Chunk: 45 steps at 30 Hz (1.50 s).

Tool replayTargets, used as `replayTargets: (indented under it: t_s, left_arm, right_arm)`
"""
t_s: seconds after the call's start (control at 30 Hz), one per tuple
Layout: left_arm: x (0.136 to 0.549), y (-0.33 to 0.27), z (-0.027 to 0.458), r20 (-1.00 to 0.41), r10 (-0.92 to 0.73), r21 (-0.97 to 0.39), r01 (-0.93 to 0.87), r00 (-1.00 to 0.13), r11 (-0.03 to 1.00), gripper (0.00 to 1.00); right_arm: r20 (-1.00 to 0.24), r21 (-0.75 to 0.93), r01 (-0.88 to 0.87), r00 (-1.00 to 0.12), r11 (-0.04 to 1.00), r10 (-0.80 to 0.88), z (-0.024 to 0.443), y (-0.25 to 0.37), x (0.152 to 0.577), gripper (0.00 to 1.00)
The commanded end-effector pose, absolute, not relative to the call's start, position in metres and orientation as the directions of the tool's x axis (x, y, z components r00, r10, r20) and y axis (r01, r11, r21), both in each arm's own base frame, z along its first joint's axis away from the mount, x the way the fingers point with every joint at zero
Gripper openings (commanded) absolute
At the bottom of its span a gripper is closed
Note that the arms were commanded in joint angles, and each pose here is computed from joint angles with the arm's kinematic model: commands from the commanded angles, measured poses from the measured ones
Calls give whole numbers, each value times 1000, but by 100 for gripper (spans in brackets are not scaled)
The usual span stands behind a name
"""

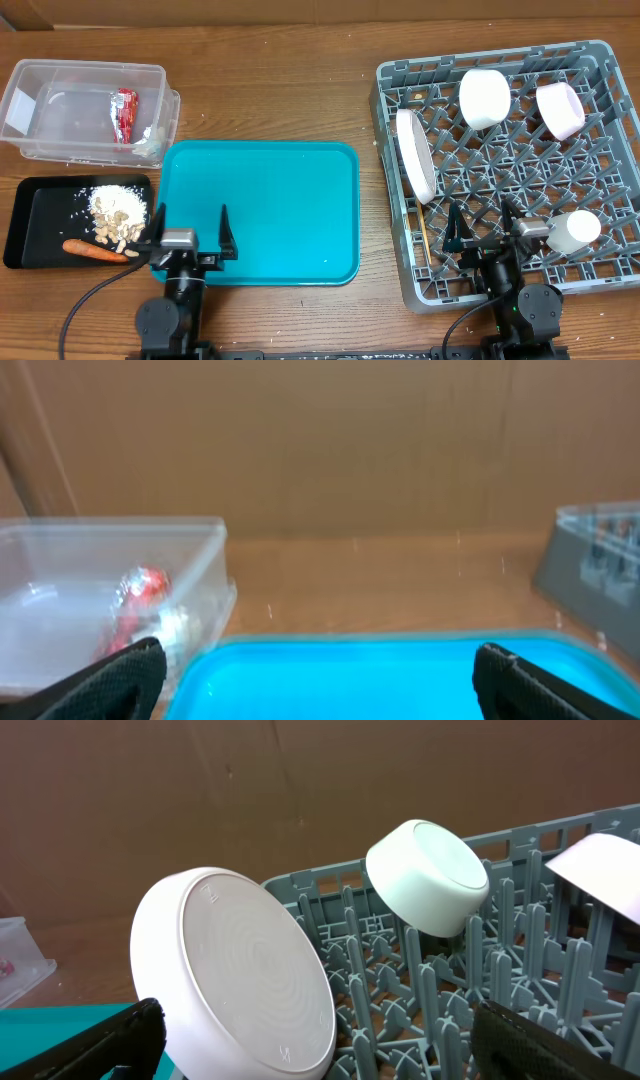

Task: Sort waste into correct bins and load items into the dishwasher

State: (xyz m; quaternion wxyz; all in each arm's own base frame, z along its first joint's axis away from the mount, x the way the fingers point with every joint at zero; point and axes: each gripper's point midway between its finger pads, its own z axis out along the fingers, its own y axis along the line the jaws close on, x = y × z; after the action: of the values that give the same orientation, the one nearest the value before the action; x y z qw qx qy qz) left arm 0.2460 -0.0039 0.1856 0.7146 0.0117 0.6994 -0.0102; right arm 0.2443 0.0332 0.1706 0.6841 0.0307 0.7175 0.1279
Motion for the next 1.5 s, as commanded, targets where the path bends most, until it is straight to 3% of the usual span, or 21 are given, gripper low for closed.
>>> replayTargets:
  t_s: [0.0, 1.47]
  left_arm:
    - [245, -17, 158, -995, 73, 66, 109, -61, 992, 100]
    - [245, -16, 158, -995, 81, 75, 101, -59, 992, 100]
  right_arm:
    - [-973, 229, -139, -57, 963, 224, 170, 34, 244, 100]
    - [-973, 229, -139, -57, 963, 224, 170, 34, 244, 100]
